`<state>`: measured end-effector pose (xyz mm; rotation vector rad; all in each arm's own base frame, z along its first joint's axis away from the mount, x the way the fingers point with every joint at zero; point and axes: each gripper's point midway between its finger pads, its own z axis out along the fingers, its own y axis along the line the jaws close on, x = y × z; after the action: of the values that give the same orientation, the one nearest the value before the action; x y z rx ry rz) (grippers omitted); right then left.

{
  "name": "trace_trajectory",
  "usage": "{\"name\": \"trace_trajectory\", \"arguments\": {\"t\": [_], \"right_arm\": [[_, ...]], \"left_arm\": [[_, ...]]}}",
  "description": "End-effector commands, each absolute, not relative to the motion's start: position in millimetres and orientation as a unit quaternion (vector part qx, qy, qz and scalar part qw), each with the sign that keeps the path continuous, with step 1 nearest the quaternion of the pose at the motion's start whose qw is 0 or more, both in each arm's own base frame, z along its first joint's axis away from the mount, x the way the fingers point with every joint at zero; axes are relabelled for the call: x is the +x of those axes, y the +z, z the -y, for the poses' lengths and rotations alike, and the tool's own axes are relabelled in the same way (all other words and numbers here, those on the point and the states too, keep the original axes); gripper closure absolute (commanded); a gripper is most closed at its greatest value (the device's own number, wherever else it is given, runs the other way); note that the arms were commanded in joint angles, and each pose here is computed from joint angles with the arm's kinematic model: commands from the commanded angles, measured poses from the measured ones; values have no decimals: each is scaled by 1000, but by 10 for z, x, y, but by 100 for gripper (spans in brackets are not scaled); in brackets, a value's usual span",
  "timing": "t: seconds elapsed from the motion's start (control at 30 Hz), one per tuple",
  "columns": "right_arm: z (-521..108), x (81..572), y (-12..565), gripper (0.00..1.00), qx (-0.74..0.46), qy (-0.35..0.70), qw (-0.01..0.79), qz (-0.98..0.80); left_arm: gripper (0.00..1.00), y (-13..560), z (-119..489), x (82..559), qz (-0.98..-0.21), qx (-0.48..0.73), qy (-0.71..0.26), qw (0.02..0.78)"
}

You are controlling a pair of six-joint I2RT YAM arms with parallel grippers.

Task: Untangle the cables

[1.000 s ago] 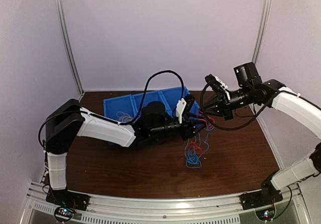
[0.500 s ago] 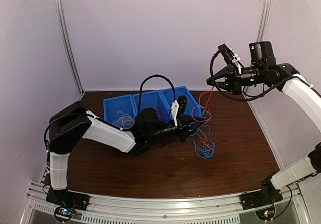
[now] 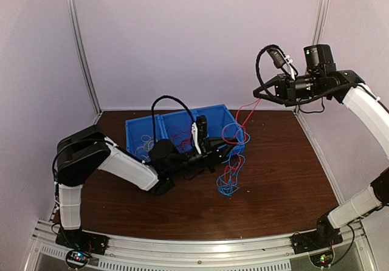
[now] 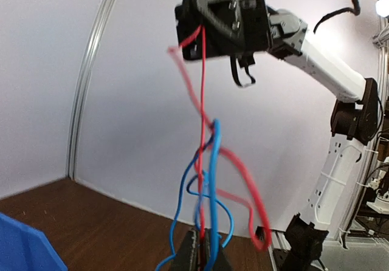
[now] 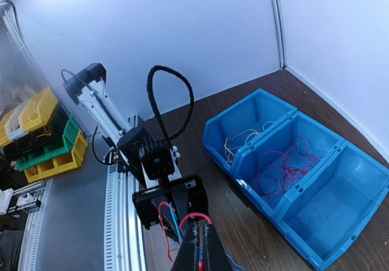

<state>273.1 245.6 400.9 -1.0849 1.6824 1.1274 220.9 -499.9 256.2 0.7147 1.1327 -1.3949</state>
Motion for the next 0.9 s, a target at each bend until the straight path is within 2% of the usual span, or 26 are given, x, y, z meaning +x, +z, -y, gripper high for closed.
{"name": "trace_trajectory", "arguments": {"t": [0.0, 0.17, 0.37, 0.67, 0.87], "right_arm": [[-2289, 2668, 5020, 100, -466, 411, 567, -542], [-2283, 2637, 5043, 100, -466, 412, 567, -540], [-2282, 2689, 4794, 100, -466, 402, 557, -558], [-2346, 2648, 3689, 100, -507, 363, 483, -615], [-2469, 2424, 3014, 100, -524, 398, 410, -632]], "left_arm": [[90, 967, 4983, 2099, -650, 360, -525, 415], [74, 949, 4956, 2105, -652, 360, -521, 417], [68, 1283, 4789, 2054, -636, 359, -517, 446], [49, 2494, 4562, 2178, -595, 345, -478, 547], [41, 2781, 4738, 2271, -607, 334, -489, 531]]}}
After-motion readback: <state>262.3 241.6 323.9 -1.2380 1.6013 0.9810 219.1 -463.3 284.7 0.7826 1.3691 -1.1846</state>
